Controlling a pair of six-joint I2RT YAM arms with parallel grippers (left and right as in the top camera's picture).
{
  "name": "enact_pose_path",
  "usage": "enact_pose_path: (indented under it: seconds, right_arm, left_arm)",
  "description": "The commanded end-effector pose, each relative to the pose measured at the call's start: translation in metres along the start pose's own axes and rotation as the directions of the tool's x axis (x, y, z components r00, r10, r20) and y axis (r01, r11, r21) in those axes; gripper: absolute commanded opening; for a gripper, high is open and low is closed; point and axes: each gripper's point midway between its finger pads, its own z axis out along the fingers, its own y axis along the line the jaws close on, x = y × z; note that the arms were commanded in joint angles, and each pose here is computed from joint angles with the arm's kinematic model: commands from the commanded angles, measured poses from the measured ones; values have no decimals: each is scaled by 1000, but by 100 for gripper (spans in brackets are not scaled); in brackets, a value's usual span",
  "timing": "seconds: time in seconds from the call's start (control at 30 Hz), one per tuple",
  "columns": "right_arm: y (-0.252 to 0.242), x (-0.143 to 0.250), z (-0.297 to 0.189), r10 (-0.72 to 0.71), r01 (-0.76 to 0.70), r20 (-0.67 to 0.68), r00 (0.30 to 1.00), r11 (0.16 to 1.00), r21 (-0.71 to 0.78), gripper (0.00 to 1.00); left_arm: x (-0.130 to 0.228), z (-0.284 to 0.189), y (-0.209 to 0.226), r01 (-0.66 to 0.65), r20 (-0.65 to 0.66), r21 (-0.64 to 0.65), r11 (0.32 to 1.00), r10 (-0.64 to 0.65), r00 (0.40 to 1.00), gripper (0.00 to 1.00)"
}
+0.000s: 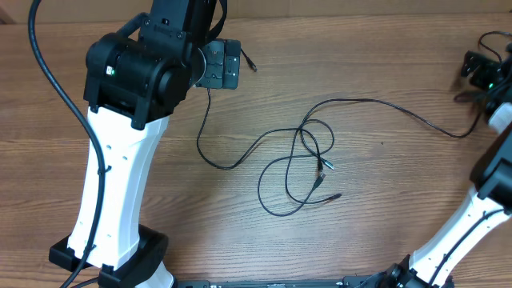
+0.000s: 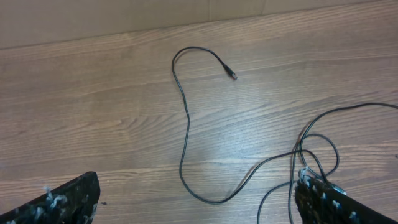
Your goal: Untangle cables
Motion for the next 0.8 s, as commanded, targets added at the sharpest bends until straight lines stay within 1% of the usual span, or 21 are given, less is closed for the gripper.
enact_pose_path:
  seconds: [0.0,0.03,0.1,0.17,0.27,0.3,0.33,0.43,0.47,0.57,0.63,0.7,0.77]
  right_arm:
    - [12,-113,-75,296,-310,164,941,948,70,100]
    - [18,-115,-85,329,-341,140,934,938,68,100]
    - [48,-114,-111,388,-388,27,921,922,-3,100]
    - [82,-106,-140,409,-419,-115,905,904,-86,100]
    - [116,-92,-166,428,-473,-257,867,869,-148,100]
    - [123,-83,-170,459,-516,-309,833,846,-136,100]
    - [130,-64,-172,525,-590,-380,761,805,-70,100]
    - [139,-29,-169,598,-641,-441,669,765,65,100]
    - [144,-17,-168,607,-642,-457,650,760,97,100]
    - [172,12,-164,602,-638,-512,613,759,128,100]
    - [198,27,-163,573,-627,-553,605,771,114,100]
    - [230,37,-160,514,-601,-585,627,797,57,100]
    - [258,46,-157,460,-560,-588,665,828,15,100]
  left_arm:
    - [5,12,-2,-24,-36,-8,1000,23,999,100]
    - [6,13,-2,-26,-46,-11,1000,26,999,100]
    - [11,17,-2,-33,-70,-16,999,32,997,100]
    - [15,21,-2,-40,-95,-22,999,37,995,100]
    - [18,29,-3,-47,-120,-27,999,43,992,100]
    - [19,31,-3,-48,-124,-27,998,44,991,100]
    - [19,34,-4,-50,-131,-29,998,45,990,100]
    - [20,39,-5,-53,-142,-32,998,48,989,100]
    - [20,40,-5,-54,-146,-32,998,49,988,100]
    - [21,43,-6,-56,-152,-34,998,50,987,100]
    - [22,44,-6,-57,-155,-35,998,51,987,100]
    - [23,43,-5,-59,-162,-36,998,52,985,100]
    - [26,43,-4,-62,-172,-38,997,55,984,100]
